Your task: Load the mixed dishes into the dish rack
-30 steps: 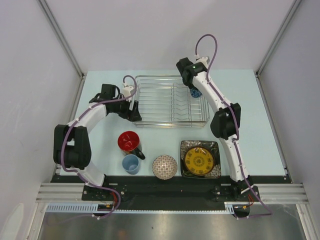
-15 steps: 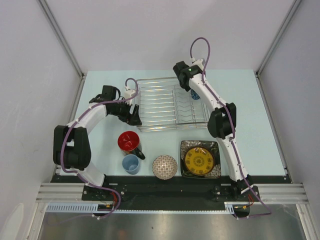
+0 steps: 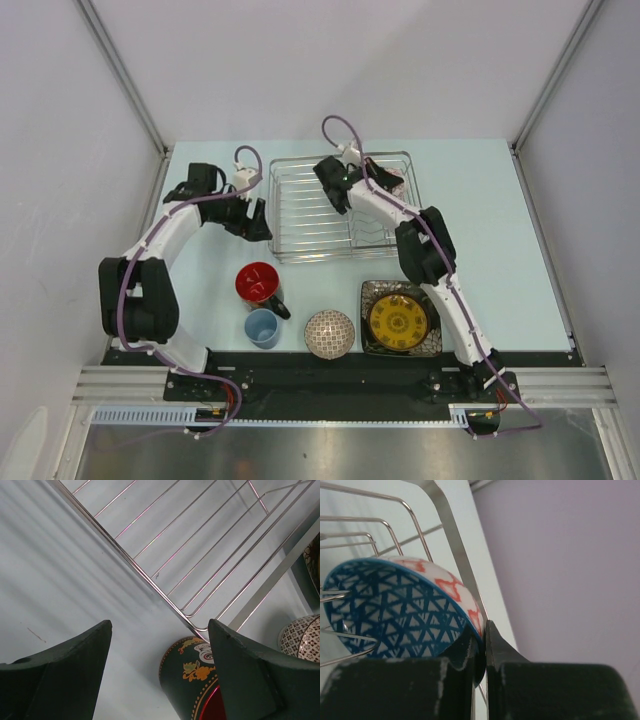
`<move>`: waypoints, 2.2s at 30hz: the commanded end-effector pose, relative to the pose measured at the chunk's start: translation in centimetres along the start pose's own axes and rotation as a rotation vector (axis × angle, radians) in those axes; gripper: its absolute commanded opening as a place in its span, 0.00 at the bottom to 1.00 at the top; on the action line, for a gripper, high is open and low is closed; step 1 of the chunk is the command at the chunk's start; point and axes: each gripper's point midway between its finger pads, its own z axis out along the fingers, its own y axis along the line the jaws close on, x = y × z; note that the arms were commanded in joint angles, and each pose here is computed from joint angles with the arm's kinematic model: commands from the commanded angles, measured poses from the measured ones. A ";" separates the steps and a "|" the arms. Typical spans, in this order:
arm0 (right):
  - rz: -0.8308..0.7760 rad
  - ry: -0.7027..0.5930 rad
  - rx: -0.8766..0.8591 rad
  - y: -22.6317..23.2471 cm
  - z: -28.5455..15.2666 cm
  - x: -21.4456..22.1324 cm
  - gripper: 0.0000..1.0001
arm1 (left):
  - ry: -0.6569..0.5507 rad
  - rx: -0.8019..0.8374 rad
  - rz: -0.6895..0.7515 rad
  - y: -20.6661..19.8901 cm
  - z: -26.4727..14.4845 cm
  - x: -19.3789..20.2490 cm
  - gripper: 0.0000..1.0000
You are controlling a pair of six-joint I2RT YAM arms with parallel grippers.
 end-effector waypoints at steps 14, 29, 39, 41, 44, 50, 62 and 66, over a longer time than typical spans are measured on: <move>0.180 0.021 0.184 -4.2 -1.9 -2.8 0.12 | -0.066 -0.008 0.026 -0.1 -1.5 -1.3 0.82; 0.138 -0.002 0.173 -4.6 -3.0 -2.6 0.59 | -0.078 -0.007 0.021 -0.3 -1.5 -1.2 0.82; 0.150 0.000 0.176 -4.5 -2.8 -2.8 0.83 | -0.081 0.002 0.012 -0.4 -1.4 -1.3 0.81; 0.157 0.006 0.177 -4.8 -2.8 -2.9 0.85 | -0.078 0.004 0.010 -0.3 -1.3 -1.1 0.81; 0.201 0.001 0.167 -6.8 -3.8 -4.0 0.87 | -0.073 0.005 0.004 -0.3 -1.2 -0.9 0.81; 0.356 -0.142 0.075 -17.9 -10.9 -8.1 0.93 | -0.074 -0.012 0.001 0.3 -1.1 -1.5 0.80; 0.427 -0.122 -0.889 -19.8 -20.2 -1.4 1.00 | -0.125 -0.067 0.002 1.7 -2.1 -4.9 0.79; 0.287 0.086 -0.999 -14.2 -22.4 6.1 1.00 | -0.115 -0.074 0.003 1.8 -2.1 -4.5 0.79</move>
